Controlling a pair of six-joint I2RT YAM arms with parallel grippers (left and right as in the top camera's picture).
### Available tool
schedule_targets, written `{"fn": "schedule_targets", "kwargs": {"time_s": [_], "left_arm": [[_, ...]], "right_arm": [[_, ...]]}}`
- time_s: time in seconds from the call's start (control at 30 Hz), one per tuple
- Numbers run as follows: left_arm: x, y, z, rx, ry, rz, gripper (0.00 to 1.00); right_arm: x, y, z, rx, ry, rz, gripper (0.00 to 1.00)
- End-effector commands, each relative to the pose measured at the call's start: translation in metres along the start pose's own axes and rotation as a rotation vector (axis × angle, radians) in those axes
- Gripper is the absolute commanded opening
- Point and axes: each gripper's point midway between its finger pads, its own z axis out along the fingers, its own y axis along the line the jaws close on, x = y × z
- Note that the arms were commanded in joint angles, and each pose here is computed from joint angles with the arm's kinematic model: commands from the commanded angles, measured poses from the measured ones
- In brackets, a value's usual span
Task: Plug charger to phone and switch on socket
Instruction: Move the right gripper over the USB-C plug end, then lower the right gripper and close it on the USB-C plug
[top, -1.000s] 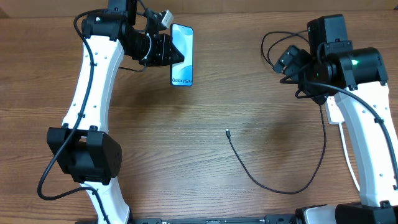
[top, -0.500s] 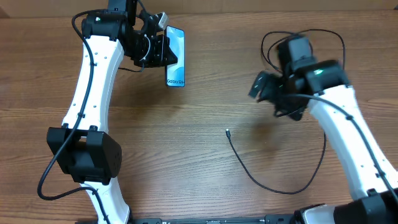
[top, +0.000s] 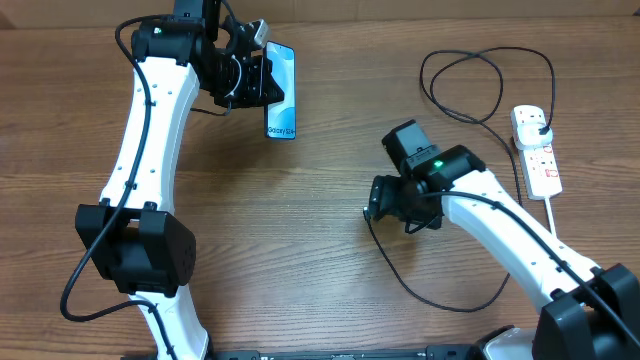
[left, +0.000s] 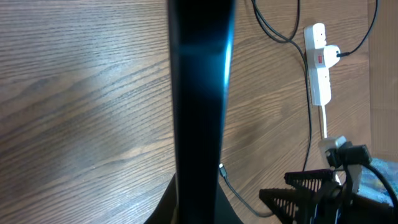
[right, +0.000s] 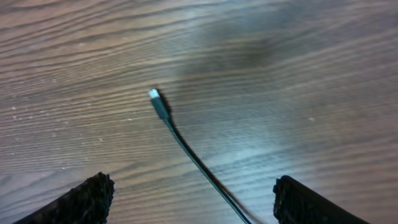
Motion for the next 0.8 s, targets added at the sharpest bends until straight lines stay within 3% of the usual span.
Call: {"fn": "schedule_targets", "kwargs": {"time_s": [0.0, 0.2, 0.47, 0.63, 0.77], "left_arm": [[-0.004, -0.006, -0.003, 0.015, -0.018, 0.001, 0.04], [-0.005, -0.006, -0.003, 0.015, -0.019, 0.002, 0.04], [-0.005, -0.006, -0.003, 0.015, -0.018, 0.002, 0.04], [-0.005, -0.006, -0.003, 0.015, -0.018, 0.001, 0.04], [-0.005, -0.006, -0.003, 0.015, -0.018, 0.001, 0.04]], "right_arm": [[0.007, 0.013, 0.011, -0.004, 0.012, -0.102, 0.81], [0.020, 0.014, 0.043, 0.011, 0.163, -0.220, 0.85], [0.007, 0.014, 0.051, 0.033, 0.135, -0.242, 0.85], [0.010, 0.022, 0.057, 0.049, 0.104, -0.371, 0.77], [0.011, 0.019, 0.059, 0.095, 0.077, -0.401, 0.66]]}}
